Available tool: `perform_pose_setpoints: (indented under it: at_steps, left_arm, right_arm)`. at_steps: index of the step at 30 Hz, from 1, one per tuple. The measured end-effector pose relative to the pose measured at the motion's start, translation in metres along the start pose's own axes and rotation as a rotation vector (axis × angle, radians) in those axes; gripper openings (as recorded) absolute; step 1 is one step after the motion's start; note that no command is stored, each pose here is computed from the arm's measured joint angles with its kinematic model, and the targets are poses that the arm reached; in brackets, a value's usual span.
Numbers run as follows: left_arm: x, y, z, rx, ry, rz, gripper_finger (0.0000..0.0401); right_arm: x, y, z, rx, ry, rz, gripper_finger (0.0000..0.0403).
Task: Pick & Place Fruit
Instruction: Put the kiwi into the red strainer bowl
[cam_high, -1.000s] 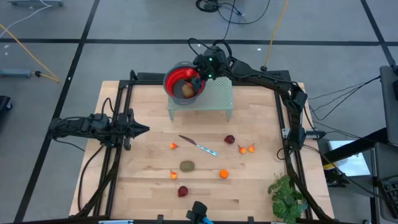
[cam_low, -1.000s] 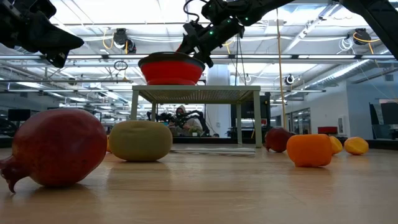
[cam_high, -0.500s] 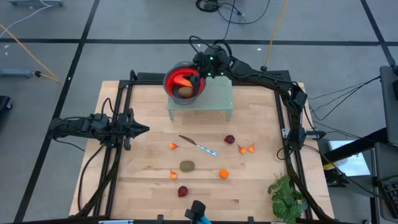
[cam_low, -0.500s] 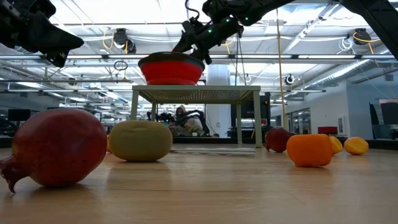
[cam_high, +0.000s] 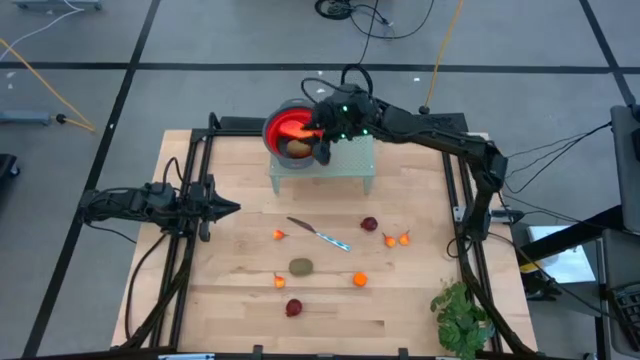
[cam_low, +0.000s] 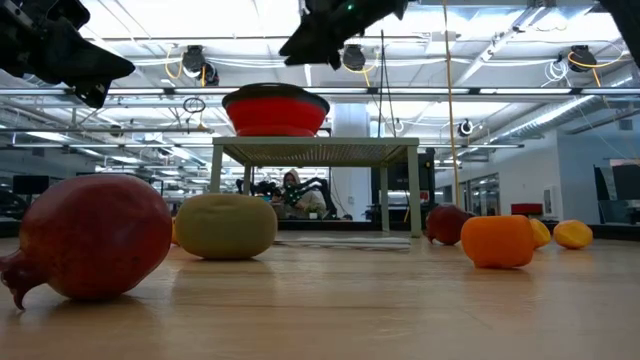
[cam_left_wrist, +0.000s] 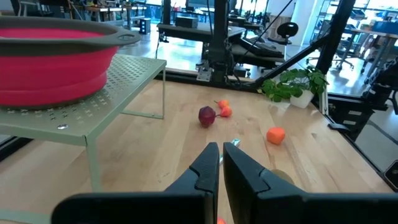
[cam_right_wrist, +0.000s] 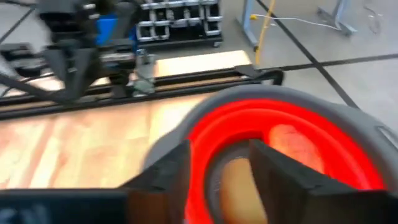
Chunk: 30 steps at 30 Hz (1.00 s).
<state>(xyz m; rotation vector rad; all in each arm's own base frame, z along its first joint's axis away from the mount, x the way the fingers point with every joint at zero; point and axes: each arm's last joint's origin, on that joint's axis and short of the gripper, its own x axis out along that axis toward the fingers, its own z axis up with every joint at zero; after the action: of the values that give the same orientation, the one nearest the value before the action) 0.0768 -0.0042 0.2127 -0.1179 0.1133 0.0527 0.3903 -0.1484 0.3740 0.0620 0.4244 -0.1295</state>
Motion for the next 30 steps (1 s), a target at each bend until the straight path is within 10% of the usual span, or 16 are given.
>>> perform_pose_setpoints:
  at_steps: [9, 30]
  left_arm:
    - [0.000, 0.000, 0.002, -0.010, -0.019, -0.003, 0.0021]
    - [-0.004, -0.003, 0.028, -0.005, -0.294, -0.034, 0.0021]
  right_arm:
    - [-0.025, 0.040, -0.020, -0.039, -0.062, 0.070, 0.0006]
    - [-0.139, 0.087, -0.137, 0.110, -0.417, 0.166, 0.0001]
